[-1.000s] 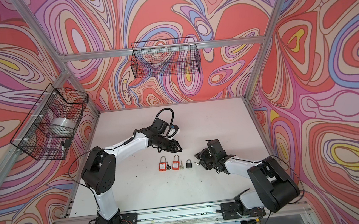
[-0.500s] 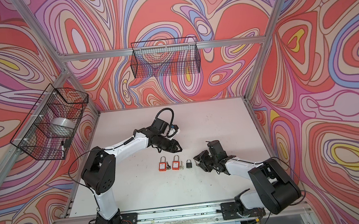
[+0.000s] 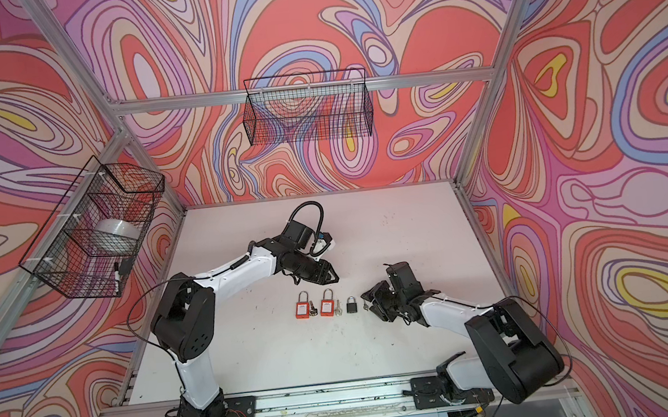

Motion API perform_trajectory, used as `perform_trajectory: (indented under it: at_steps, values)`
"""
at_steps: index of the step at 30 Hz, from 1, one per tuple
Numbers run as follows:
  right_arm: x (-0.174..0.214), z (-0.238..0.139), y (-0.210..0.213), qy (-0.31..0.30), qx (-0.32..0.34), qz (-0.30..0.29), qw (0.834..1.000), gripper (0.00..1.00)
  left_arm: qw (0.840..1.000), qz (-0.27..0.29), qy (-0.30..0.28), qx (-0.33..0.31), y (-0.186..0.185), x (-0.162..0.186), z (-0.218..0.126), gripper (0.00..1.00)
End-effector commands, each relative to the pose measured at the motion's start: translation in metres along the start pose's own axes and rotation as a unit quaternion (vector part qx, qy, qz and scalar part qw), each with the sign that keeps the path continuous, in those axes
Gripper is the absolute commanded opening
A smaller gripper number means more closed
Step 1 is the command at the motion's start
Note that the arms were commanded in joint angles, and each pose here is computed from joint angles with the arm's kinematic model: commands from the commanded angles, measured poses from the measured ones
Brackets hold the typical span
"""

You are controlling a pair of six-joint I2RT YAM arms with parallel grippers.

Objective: Lock with the key

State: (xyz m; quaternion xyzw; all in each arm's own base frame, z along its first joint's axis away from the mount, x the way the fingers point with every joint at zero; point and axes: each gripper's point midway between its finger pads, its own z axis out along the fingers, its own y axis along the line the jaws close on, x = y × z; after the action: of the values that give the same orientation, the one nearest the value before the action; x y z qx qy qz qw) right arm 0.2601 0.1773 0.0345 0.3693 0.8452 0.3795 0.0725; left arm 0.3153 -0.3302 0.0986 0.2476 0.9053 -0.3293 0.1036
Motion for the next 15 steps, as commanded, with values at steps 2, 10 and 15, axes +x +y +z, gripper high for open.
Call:
perform_trajectory:
  at_steps: [2, 10, 15]
  values:
    - [-0.0033, 0.0045, -0.0016, -0.002, 0.007, -0.005, 1.0, 0.51, 1.0, 0.0, -0.002, -0.003, -0.0006, 0.002, -0.0102, 0.39]
    - [0.0015, 0.0084, -0.0004, 0.016, 0.001, -0.002, 1.0, 0.51, 1.0, 0.0, -0.003, -0.002, -0.0013, 0.0014, -0.0107, 0.39]
    - [-0.0005, 0.0042, 0.0005, 0.005, -0.001, -0.004, 1.0, 0.51, 1.0, 0.0, -0.005, -0.002, -0.0023, 0.0006, -0.012, 0.39]
